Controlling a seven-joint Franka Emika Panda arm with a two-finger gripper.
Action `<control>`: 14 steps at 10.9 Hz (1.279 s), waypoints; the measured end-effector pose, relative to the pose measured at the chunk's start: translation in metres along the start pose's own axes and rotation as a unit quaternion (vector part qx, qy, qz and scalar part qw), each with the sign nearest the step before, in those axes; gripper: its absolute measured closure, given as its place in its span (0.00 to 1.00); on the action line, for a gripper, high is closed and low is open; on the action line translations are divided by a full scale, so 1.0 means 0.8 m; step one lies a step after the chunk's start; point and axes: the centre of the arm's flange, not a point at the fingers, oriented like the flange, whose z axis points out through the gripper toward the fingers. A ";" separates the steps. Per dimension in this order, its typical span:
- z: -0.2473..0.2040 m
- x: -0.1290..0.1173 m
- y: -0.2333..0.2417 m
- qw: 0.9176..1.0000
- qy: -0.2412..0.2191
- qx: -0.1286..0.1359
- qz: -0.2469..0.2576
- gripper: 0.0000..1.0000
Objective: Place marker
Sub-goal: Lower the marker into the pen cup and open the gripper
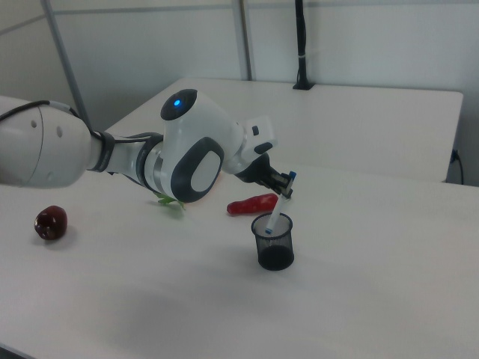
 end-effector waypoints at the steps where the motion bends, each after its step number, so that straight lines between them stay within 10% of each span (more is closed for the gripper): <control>1: 0.000 0.000 0.000 1.000 0.000 0.000 0.000 0.67; 6: -0.003 0.003 -0.003 1.000 0.003 0.001 0.000 0.00; 11: -0.019 0.023 -0.049 1.000 0.010 0.017 -0.011 0.00; 14: -0.048 0.046 -0.104 0.996 -0.080 0.025 -0.037 0.00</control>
